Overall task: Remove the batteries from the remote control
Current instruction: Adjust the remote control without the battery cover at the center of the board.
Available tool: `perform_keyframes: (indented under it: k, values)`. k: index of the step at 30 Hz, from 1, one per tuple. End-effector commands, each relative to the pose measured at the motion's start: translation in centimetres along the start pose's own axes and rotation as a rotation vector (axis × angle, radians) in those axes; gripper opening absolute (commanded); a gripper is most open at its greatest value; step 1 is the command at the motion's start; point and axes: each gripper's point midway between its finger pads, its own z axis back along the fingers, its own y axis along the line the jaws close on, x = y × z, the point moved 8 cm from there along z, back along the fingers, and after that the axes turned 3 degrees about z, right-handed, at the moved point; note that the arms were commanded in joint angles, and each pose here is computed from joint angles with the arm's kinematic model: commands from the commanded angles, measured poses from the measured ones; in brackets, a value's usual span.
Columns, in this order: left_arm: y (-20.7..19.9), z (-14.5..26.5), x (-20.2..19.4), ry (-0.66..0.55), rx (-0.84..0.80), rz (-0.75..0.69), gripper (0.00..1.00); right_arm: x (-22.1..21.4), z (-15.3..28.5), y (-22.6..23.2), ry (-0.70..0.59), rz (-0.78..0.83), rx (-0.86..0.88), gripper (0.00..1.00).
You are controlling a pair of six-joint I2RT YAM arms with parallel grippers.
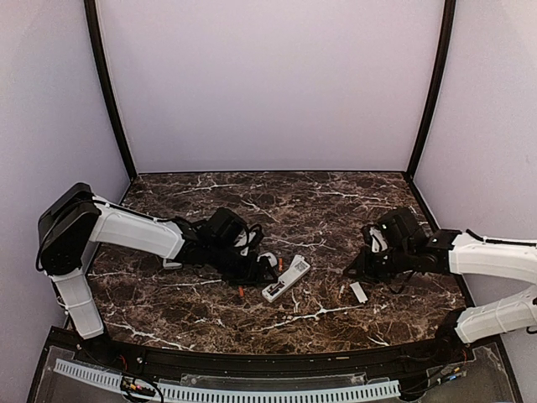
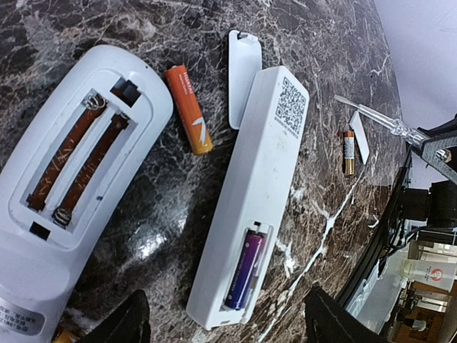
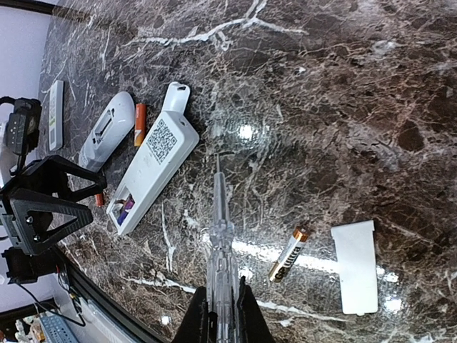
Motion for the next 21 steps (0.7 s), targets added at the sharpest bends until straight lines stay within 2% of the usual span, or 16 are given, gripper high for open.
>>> perform_keyframes:
  k: [1, 12, 21]
  values:
    - [-0.5, -0.3, 0.3, 0.024, -0.030, -0.015, 0.73, 0.6, -0.9, 1.1, 0.002, 0.034, 0.090, 0.00]
    - [0.0, -1.1, -0.8, 0.095, -0.046, 0.003, 0.68, 1.5, -3.6, 2.7, 0.063, 0.094, 0.163, 0.00]
    - [-1.6, -2.9, -1.7, 0.168, -0.097, -0.021, 0.65, 2.0, -5.4, 4.8, 0.114, 0.174, 0.222, 0.00]
